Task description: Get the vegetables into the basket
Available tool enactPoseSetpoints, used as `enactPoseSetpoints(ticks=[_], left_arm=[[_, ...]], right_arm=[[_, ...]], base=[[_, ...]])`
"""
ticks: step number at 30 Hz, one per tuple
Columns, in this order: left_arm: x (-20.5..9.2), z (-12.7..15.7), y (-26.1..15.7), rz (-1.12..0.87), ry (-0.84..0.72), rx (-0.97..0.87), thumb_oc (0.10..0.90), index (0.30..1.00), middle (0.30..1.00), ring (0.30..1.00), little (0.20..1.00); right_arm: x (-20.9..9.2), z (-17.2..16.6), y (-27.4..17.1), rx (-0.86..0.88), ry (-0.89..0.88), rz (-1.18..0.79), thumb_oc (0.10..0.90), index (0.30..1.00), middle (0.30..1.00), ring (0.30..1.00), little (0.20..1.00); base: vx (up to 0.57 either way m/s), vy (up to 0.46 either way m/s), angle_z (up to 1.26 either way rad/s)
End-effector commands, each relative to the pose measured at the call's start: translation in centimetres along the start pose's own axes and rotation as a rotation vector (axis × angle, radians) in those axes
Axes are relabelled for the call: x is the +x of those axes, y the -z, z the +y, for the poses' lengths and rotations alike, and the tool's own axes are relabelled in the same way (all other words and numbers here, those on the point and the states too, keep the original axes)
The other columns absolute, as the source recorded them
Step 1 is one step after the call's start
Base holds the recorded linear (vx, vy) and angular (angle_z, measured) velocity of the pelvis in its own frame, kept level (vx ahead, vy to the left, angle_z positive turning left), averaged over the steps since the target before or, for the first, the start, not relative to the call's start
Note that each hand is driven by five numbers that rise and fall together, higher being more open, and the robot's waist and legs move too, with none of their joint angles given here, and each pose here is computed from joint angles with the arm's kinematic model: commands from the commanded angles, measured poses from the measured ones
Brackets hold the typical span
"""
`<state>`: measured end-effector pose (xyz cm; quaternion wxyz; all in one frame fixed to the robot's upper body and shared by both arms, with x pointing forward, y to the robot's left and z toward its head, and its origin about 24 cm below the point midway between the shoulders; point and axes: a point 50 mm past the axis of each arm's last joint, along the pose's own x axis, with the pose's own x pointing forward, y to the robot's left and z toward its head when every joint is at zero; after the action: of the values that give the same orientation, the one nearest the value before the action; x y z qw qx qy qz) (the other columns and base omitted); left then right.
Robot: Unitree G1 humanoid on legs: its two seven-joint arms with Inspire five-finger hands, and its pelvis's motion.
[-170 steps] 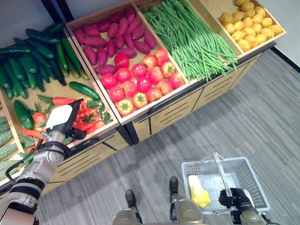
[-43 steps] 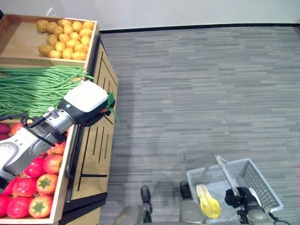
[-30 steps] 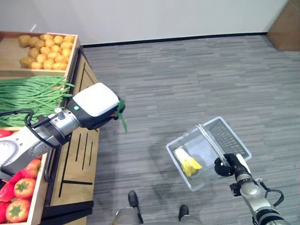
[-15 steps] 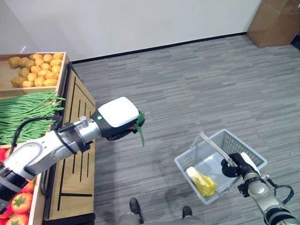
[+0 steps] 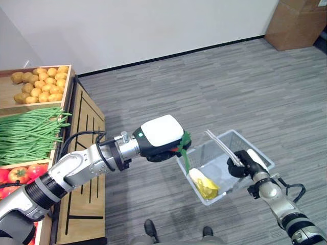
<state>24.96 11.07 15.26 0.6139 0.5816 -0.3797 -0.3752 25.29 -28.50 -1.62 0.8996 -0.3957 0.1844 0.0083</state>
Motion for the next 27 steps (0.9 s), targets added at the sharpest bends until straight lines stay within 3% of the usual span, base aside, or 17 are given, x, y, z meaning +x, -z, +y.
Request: enactPoseSetpoints(ticks=[1,27], left_arm=[[1.6,4.6,0.6,-0.049,-0.183,0.046,0.400,0.300,0.300,0.300,0.300],[3.4,0.5,1.3,0.040,-0.245,-0.160,0.400,0.300,0.300,0.300,0.300]], right_arm=[[2.0,-6.8,-10.6,0.056,0.256,-0.447,0.400,0.300,0.300,0.300,0.300],[-1.3,-6.1,-19.4,0.282,0.217,-0.870,0.400,0.300,0.300,0.300,0.300]], base=[[0.00,0.000,0.00],[0.00,0.000,0.00]])
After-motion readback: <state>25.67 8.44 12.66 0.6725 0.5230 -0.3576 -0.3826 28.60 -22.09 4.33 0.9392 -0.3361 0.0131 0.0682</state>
